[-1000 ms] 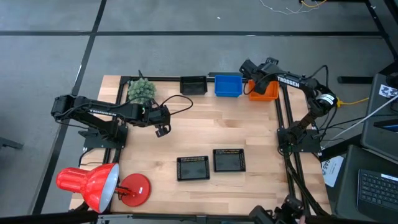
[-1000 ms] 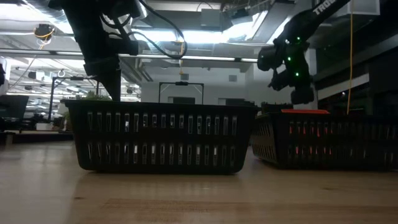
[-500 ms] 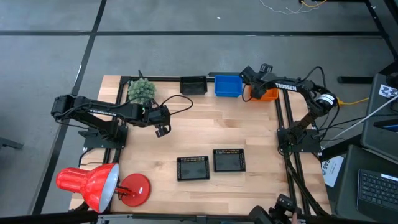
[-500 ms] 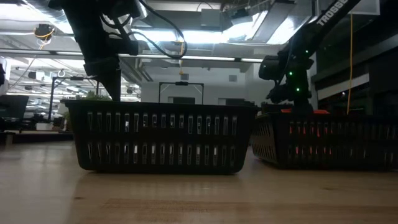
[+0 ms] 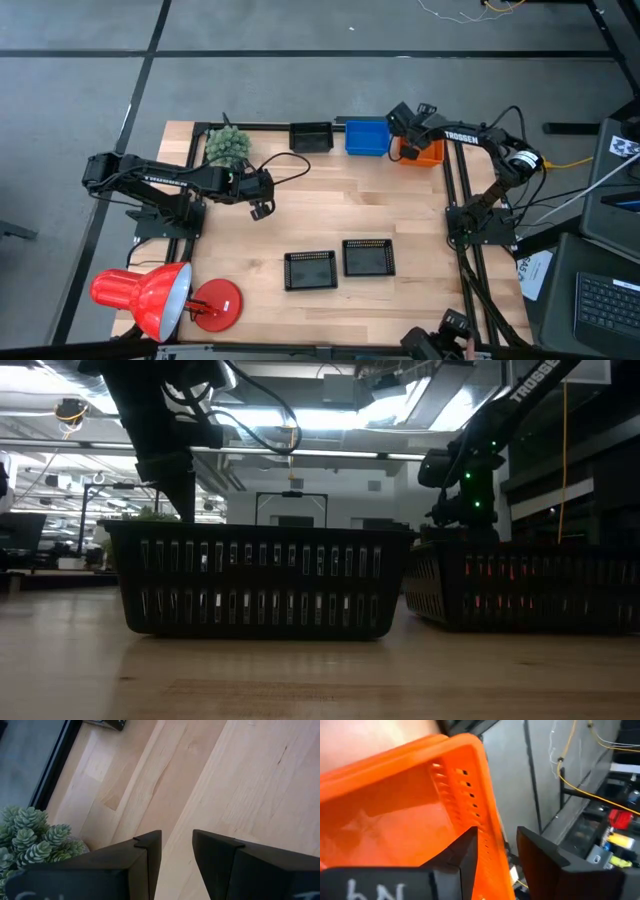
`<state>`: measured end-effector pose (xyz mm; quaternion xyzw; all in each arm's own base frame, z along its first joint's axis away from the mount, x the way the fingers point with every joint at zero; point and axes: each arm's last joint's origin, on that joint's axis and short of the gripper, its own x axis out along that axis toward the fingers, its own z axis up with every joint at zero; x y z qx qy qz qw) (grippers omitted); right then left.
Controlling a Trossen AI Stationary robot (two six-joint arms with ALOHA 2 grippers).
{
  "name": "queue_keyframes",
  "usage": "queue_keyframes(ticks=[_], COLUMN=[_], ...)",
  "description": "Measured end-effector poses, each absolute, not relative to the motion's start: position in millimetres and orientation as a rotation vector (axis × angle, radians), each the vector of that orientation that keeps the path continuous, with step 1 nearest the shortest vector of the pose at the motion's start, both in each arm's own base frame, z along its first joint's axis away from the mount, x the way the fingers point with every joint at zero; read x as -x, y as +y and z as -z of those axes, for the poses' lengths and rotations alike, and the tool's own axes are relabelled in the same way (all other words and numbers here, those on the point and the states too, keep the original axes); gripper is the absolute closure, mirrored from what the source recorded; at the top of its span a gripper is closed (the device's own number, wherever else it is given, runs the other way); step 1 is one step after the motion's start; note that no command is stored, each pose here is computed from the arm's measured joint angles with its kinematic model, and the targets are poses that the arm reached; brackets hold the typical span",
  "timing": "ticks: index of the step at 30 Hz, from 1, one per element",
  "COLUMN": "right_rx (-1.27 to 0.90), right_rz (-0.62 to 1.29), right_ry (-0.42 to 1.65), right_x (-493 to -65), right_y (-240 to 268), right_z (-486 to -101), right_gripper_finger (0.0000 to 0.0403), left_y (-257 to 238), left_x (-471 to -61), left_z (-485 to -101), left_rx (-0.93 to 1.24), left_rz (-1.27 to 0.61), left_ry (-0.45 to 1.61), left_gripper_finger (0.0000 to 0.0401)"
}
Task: Stack baskets by color
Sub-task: Stack the bottom orange bin on the top orange bin
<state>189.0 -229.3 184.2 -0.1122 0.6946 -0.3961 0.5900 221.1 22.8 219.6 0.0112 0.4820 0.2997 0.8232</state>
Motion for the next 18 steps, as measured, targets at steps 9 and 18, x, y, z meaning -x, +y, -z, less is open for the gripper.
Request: queue_keyframes(ticks=[9, 18], right_rx=[0.192, -0.284], right_rz=[0.872, 0.566], right_ry=[1.511, 1.441], right_x=[-191.3, -178.4], right_y=[-225.4, -172.3], right_z=[-214.4, -247.9], right_gripper_finger=[0.0266, 0.0266], left_y=[22.8, 22.8], left_x=[-221.2, -221.3], left_z=[-219.5, -219.6], left_rx=[-0.023, -0.023], left_rz=[-0.637, -0.637], left_ry=[1.025, 1.024], left_gripper_finger=[0.0299, 0.0299])
